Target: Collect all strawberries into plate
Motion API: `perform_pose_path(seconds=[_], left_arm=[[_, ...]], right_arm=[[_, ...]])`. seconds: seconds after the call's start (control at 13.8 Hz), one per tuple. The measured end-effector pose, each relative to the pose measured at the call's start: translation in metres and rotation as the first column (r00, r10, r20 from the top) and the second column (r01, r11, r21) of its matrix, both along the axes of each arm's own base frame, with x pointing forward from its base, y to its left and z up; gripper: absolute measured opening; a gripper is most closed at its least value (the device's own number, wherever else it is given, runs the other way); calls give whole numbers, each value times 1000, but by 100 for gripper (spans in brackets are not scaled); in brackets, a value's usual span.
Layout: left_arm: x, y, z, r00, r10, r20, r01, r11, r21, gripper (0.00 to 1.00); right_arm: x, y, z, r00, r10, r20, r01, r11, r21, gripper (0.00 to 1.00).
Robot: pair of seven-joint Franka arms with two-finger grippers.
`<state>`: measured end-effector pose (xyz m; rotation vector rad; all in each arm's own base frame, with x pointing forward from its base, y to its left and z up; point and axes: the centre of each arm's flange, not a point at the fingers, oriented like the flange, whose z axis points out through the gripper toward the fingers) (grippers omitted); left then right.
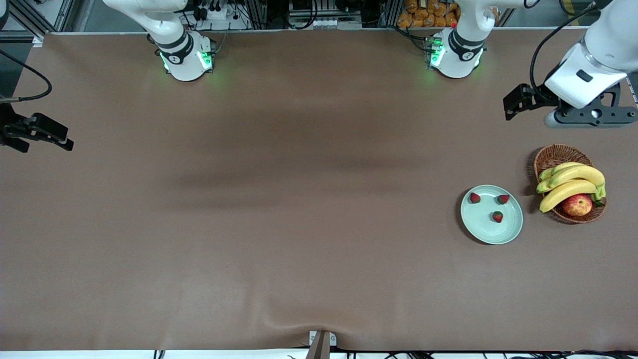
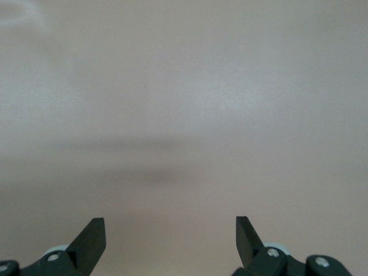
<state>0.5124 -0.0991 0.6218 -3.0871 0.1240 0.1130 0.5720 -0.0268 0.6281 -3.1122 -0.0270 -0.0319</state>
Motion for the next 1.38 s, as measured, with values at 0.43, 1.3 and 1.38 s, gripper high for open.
perform_pose_path(seconds=[0.43, 1.3, 1.38], left_arm=[[-2, 6, 11, 999, -33, -6, 33, 999, -4, 100], [-3, 9, 22, 1000, -28, 0, 28, 1000, -10, 100], [-3, 9, 22, 1000, -28, 0, 28, 1000, -10, 100]], right_arm=[[0, 0, 0, 1000, 0, 0, 0, 1000, 0, 100], [0, 0, 0, 1000, 0, -2, 0, 1000, 0, 100], [0, 0, 0, 1000, 0, -2, 0, 1000, 0, 100]])
